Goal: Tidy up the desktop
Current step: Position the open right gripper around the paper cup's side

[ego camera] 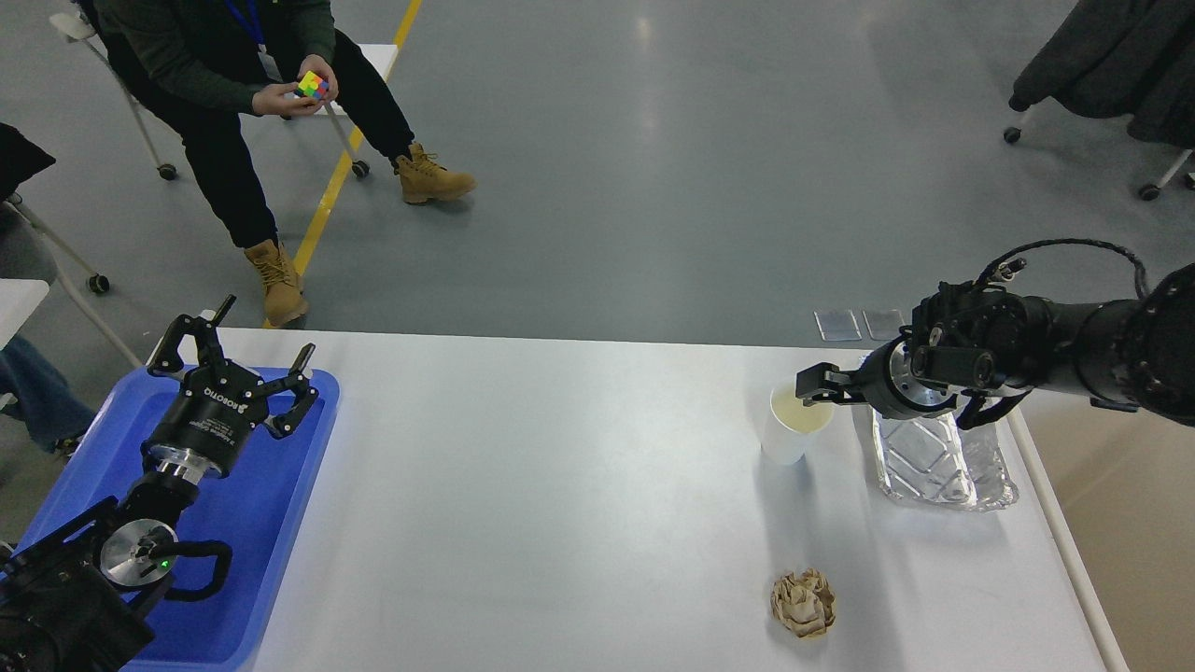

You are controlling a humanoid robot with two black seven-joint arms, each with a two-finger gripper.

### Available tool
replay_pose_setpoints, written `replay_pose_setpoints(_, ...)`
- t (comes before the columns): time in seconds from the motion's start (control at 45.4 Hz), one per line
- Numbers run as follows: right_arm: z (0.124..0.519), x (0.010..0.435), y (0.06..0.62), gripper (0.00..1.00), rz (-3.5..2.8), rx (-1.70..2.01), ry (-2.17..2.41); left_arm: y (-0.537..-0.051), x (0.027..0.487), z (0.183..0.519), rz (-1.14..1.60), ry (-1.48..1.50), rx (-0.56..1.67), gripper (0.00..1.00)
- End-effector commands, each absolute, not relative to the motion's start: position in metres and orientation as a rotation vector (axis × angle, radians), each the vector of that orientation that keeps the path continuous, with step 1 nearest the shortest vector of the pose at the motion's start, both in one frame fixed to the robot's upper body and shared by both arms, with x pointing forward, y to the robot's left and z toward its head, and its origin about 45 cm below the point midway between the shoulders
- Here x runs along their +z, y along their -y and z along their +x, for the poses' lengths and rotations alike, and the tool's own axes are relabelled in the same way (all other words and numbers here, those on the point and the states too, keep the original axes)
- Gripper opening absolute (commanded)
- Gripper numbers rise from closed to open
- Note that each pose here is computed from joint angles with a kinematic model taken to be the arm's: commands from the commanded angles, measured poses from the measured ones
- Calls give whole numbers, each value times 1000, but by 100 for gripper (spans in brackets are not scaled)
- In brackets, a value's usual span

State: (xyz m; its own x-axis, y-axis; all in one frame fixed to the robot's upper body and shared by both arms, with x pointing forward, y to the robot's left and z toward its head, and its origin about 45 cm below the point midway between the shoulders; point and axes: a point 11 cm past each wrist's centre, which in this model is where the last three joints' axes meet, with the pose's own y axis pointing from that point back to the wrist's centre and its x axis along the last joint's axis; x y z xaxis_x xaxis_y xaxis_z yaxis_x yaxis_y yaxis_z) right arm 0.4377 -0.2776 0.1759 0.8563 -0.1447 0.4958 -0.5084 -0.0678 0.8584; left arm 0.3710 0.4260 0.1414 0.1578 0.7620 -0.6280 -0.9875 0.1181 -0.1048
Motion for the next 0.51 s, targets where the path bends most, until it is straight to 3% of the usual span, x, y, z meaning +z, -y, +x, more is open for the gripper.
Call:
replay_pose_setpoints(0.0,434,150,281,99,1656,292,577,-426,141,371,-574,-482,1354,99)
replay_pose_setpoints(0.352,428,130,285,98,1658,301,646,-426,142,371,-575,-481,1354,99)
replay_pose_setpoints(0.485,429,129,286,88,1650,331,666,-426,142,371,-576,-481,1355,99)
